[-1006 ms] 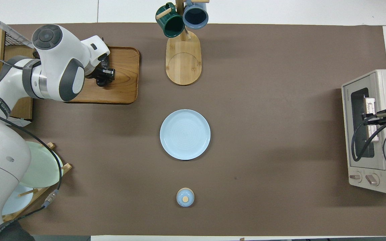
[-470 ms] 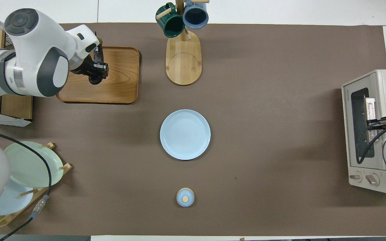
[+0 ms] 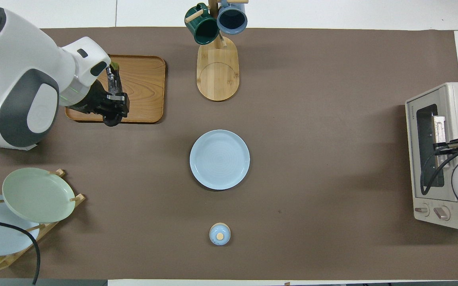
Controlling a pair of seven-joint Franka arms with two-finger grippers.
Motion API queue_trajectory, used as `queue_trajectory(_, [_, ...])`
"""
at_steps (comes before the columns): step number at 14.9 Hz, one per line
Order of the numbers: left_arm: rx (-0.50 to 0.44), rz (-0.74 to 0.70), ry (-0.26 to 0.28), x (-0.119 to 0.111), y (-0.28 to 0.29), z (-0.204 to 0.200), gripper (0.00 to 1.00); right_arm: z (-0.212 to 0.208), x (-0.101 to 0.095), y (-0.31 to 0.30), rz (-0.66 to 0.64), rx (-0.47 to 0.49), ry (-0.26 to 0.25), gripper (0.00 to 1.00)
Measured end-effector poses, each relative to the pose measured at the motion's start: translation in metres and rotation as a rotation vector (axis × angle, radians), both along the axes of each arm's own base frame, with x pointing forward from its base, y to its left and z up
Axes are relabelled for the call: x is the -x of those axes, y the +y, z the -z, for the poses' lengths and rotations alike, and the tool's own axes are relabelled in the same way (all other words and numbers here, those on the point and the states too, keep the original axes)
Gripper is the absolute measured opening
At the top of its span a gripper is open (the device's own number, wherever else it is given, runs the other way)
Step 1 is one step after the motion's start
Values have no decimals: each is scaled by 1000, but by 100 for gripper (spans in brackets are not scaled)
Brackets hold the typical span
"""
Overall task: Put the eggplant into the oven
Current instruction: 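Carry the eggplant with the left gripper over the blue plate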
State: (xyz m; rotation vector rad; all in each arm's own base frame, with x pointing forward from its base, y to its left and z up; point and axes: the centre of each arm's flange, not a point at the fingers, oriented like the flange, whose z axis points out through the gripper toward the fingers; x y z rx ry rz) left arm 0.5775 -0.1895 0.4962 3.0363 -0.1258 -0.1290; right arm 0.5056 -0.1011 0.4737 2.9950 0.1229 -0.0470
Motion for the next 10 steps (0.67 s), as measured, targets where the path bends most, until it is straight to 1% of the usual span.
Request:
queue_trajectory(2, [12, -10, 21, 34, -27, -5, 44, 1, 0, 0, 0, 0, 1, 1])
queue_trajectory(4, [13, -28, 27, 59, -57, -5, 44, 1, 0, 0, 0, 0, 3, 1])
queue_trajectory(7, [26, -54, -19, 92, -114, 10, 44, 2, 1, 0, 0, -1, 4, 1])
queue_trajectory(10, [43, -43, -50, 126, -161, 41, 44, 6, 0, 6, -10, -2, 7, 1])
